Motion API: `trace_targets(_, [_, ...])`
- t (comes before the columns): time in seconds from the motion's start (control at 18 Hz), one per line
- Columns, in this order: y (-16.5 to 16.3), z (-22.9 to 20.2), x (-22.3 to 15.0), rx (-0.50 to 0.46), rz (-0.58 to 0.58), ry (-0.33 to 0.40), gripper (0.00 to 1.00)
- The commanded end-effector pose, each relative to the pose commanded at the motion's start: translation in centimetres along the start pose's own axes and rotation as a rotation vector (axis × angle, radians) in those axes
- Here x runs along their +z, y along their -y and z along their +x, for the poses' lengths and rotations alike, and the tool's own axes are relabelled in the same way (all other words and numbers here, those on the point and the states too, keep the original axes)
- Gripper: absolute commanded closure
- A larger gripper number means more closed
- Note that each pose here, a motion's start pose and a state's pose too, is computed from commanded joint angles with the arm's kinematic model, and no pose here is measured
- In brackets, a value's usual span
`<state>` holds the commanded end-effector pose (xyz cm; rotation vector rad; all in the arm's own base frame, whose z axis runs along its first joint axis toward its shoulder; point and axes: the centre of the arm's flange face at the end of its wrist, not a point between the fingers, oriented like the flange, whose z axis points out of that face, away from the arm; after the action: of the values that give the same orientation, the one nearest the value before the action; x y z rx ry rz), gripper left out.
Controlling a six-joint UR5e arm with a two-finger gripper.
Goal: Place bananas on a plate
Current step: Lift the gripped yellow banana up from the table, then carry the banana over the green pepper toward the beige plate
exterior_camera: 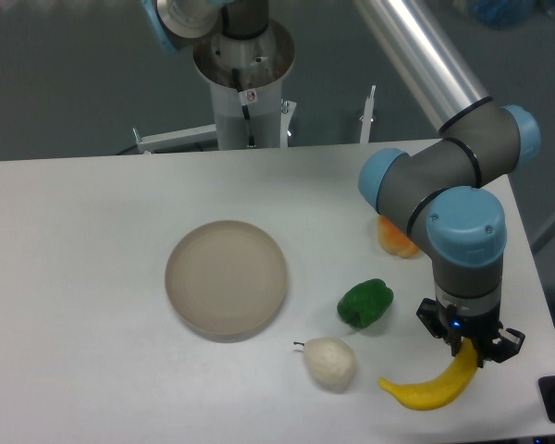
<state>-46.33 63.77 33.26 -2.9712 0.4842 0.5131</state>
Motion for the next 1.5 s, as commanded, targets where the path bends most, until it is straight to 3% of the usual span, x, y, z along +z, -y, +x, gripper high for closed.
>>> trace_targets(0.61, [-0.6,0.7,-2.5,0.001,0.01,0.0,0.68])
trace_targets(1.06, [-2.4,5.6,-6.6,-0.001,0.002,-0.069,0.68])
trace_targets(1.22, [-2.8,7.4,-8.3,-0.074,0.031,-0.093,0.68])
trace_targets(1.5, [-1.8,11.2,-9.5,-0.316,0.146,-0.218,0.68])
